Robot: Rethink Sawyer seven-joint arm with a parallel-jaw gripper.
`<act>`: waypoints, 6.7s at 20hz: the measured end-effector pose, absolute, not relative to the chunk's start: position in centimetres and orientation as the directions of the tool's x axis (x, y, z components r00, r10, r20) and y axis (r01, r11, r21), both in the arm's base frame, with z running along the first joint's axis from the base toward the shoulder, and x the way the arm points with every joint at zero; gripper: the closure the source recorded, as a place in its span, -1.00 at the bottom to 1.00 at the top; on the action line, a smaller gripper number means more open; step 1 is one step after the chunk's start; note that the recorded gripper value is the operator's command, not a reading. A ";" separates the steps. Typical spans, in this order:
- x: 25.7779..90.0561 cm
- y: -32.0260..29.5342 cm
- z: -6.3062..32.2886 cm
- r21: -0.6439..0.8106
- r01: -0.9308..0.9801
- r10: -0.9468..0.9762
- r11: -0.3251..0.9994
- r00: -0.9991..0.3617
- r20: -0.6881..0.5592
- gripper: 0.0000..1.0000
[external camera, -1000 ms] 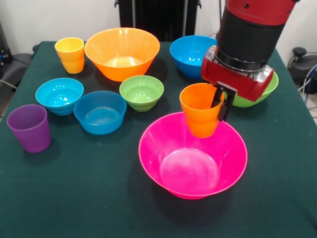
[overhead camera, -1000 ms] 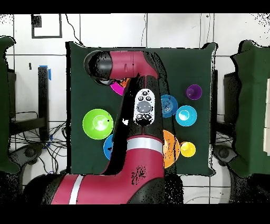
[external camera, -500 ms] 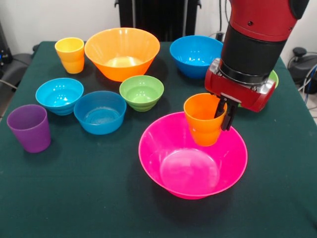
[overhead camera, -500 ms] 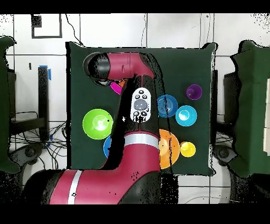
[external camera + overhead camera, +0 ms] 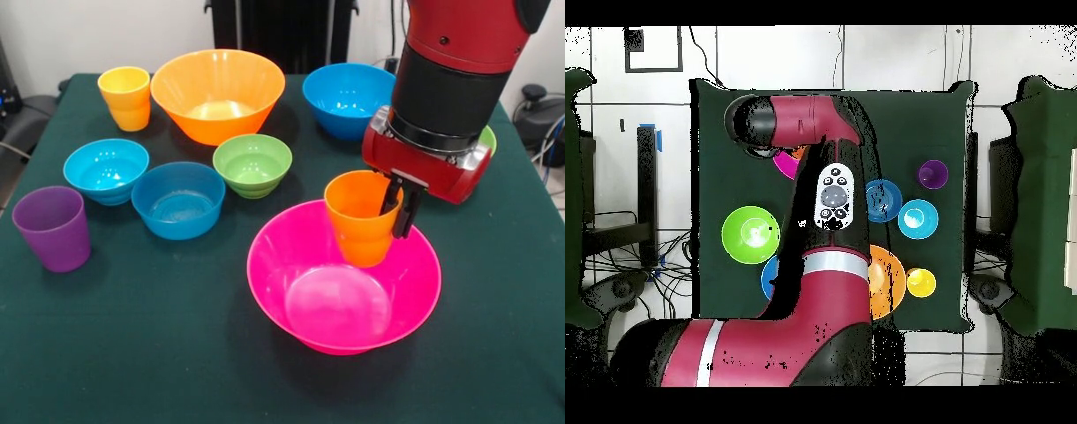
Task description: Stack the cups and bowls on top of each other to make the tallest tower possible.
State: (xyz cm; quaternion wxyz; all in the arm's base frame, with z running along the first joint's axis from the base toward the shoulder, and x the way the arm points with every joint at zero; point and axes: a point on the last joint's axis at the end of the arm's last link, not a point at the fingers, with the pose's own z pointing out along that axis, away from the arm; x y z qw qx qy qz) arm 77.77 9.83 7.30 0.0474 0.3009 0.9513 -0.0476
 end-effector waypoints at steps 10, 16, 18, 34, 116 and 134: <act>80.2 9.6 9.0 -0.030 0.579 0.567 0.814 -0.806 -0.169 1.00; 82.4 9.3 9.6 -0.007 0.583 0.570 0.813 -0.798 -0.197 1.00; 82.9 9.2 9.5 -0.005 0.584 0.572 0.812 -0.796 -0.199 1.00; 83.0 7.6 7.6 -0.006 0.602 0.591 0.799 -0.786 -0.179 1.00; 79.2 8.0 2.1 0.029 0.620 0.620 0.784 -0.782 -0.060 1.00; 79.3 8.4 1.6 0.041 0.618 0.619 0.785 -0.783 -0.065 1.00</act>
